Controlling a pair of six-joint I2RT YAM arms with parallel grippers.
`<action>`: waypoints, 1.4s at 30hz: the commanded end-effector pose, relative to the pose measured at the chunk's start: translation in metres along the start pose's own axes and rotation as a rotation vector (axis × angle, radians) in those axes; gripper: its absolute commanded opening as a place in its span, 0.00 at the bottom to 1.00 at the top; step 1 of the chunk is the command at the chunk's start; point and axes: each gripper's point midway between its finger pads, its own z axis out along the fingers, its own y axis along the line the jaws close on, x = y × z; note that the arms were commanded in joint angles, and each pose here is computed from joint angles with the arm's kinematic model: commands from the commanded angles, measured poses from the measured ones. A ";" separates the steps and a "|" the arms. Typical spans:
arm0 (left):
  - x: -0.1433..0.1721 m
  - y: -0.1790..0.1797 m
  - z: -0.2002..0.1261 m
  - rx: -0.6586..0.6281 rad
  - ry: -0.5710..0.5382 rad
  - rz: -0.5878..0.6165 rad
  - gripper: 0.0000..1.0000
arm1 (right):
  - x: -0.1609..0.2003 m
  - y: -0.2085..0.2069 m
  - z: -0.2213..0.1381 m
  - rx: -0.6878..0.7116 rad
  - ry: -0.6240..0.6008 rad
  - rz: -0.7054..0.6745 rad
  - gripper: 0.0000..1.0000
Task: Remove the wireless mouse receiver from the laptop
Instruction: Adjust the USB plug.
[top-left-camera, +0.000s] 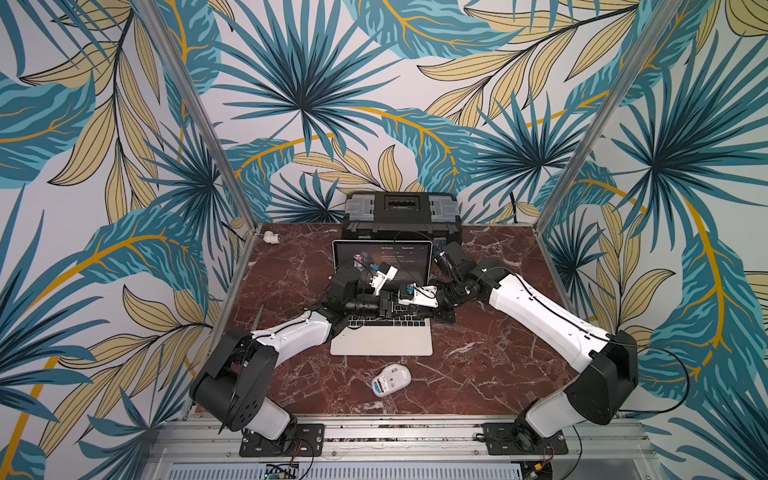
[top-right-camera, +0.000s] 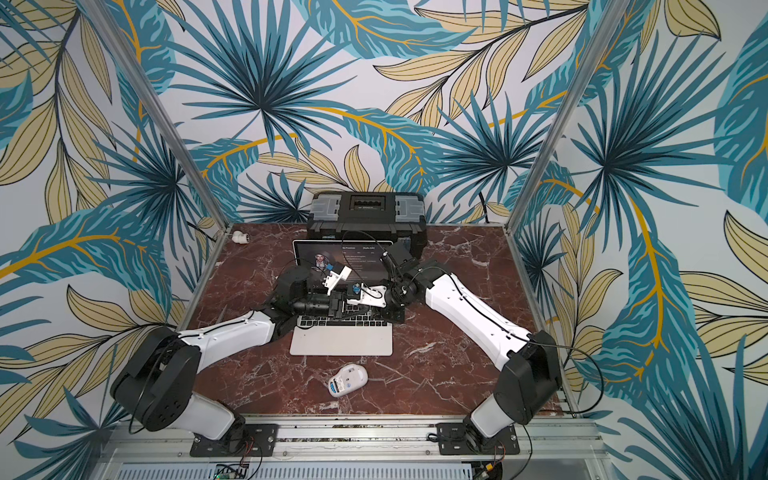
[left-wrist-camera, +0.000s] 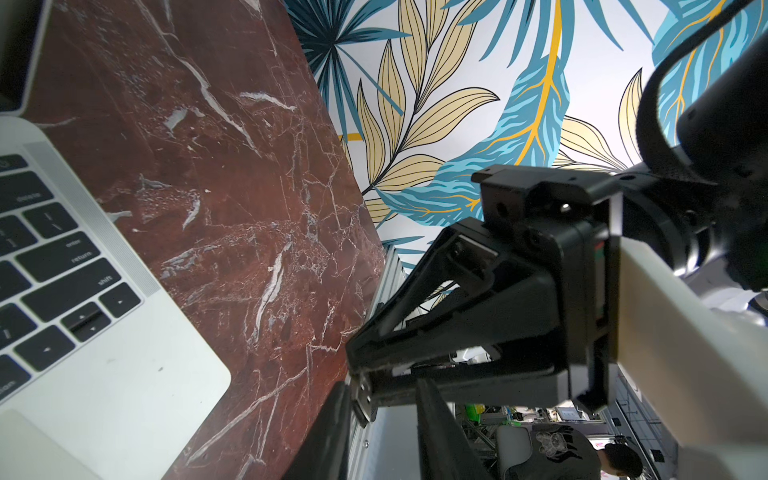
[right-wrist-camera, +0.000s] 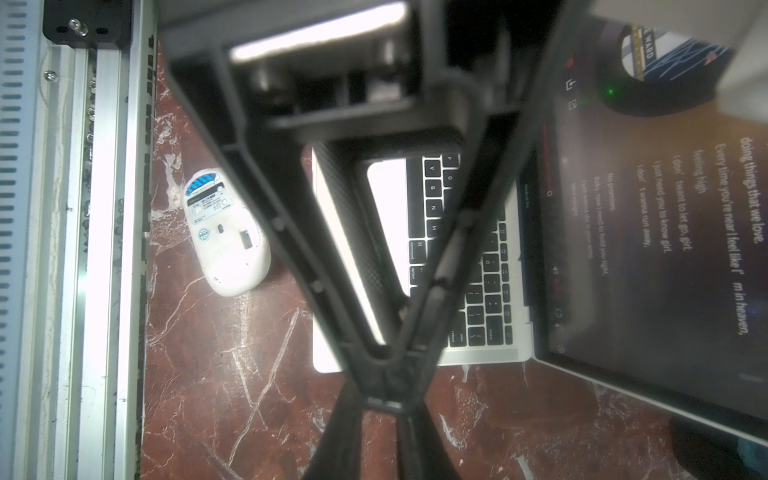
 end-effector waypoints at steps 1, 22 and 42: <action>-0.003 -0.005 0.005 0.008 0.017 0.031 0.32 | -0.008 -0.001 -0.010 0.021 -0.024 -0.008 0.00; -0.008 -0.015 0.007 0.023 0.002 0.054 0.17 | -0.007 0.000 -0.004 0.012 -0.019 -0.012 0.00; -0.009 -0.021 0.008 0.047 0.004 0.077 0.00 | -0.014 -0.017 -0.013 0.125 -0.024 0.033 0.32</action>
